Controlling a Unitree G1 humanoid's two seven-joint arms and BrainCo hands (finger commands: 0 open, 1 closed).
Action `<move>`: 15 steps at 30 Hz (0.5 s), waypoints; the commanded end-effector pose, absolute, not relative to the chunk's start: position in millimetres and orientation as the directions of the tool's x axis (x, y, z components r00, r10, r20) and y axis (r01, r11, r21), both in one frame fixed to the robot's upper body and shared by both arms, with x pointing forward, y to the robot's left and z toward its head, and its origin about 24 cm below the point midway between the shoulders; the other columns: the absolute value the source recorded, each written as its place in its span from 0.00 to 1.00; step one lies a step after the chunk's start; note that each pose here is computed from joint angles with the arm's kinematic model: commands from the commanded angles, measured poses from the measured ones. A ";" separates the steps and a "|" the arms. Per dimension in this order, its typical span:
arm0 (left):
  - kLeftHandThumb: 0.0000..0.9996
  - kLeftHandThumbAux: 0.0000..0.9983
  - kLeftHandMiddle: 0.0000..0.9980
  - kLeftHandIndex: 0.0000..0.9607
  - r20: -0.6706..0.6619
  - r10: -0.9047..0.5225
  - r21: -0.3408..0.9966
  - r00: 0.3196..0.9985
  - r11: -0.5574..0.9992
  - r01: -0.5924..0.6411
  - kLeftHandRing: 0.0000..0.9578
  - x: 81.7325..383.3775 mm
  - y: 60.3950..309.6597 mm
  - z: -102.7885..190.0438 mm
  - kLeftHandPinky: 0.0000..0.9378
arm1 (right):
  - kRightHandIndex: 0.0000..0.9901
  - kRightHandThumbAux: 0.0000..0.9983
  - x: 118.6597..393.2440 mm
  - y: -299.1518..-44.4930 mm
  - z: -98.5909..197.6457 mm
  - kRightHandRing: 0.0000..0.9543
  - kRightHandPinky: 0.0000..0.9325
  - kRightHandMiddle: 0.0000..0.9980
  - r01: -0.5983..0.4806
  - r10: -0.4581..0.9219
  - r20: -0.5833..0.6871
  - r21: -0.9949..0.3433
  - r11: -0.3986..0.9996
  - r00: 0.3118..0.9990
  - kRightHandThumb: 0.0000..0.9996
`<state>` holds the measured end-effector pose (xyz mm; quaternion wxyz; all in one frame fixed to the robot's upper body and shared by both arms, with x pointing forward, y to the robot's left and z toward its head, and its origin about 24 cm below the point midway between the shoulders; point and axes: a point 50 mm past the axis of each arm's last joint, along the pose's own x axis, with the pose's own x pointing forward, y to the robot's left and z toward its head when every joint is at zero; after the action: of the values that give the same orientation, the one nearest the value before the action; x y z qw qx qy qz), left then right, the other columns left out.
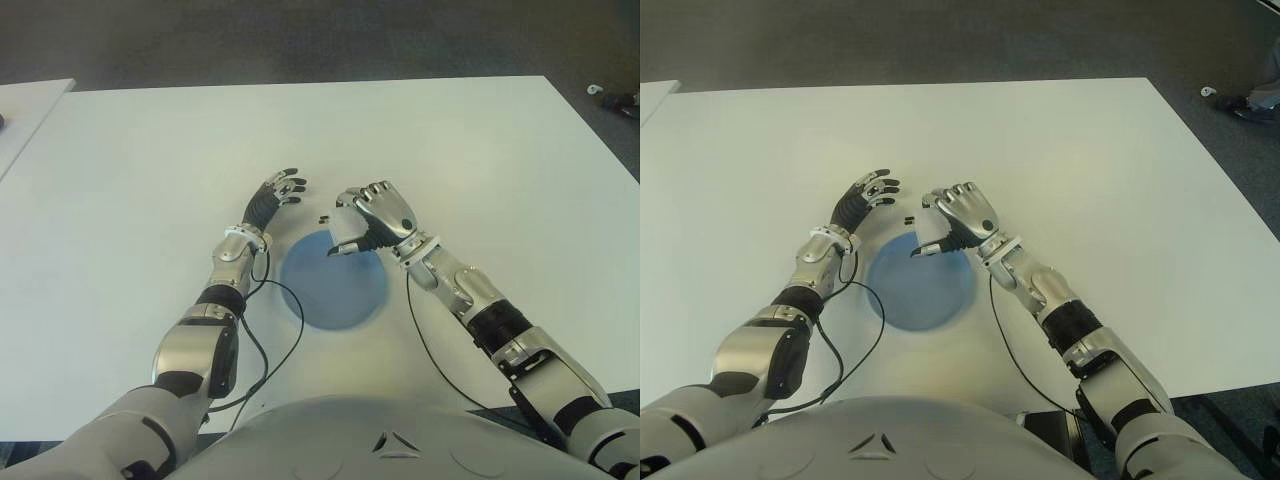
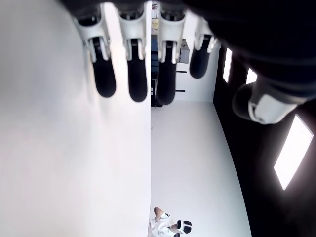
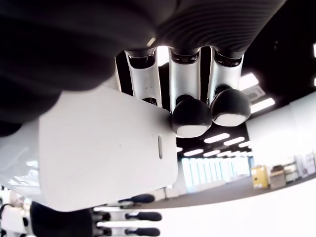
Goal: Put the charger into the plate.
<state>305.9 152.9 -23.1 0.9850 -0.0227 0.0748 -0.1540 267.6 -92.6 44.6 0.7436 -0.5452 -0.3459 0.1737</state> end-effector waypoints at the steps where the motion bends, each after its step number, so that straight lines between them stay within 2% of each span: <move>1: 0.00 0.42 0.29 0.20 -0.273 -0.301 -0.098 0.914 0.954 0.284 0.30 288.8 151.6 -48.2 0.32 | 0.45 0.71 264.3 -90.2 39.4 0.93 0.95 0.88 0.045 0.640 0.287 -0.929 0.366 0.713 0.75; 6: 0.00 0.44 0.29 0.20 -0.271 -0.301 -0.103 0.914 0.953 0.284 0.31 288.9 150.8 -48.1 0.33 | 0.45 0.71 263.2 -88.8 38.5 0.92 0.95 0.89 -0.037 0.655 0.231 -0.929 0.369 0.720 0.75; 15: 0.00 0.45 0.28 0.18 -0.270 -0.304 -0.103 0.914 0.952 0.287 0.30 289.0 148.8 -47.9 0.31 | 0.44 0.71 260.4 -85.7 38.7 0.91 0.95 0.88 -0.119 0.673 0.172 -0.924 0.363 0.719 0.74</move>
<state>306.5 150.5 -23.1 0.9849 -0.0251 0.0764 -0.1535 262.8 -86.8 38.2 0.7712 -0.5139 -0.2826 0.2476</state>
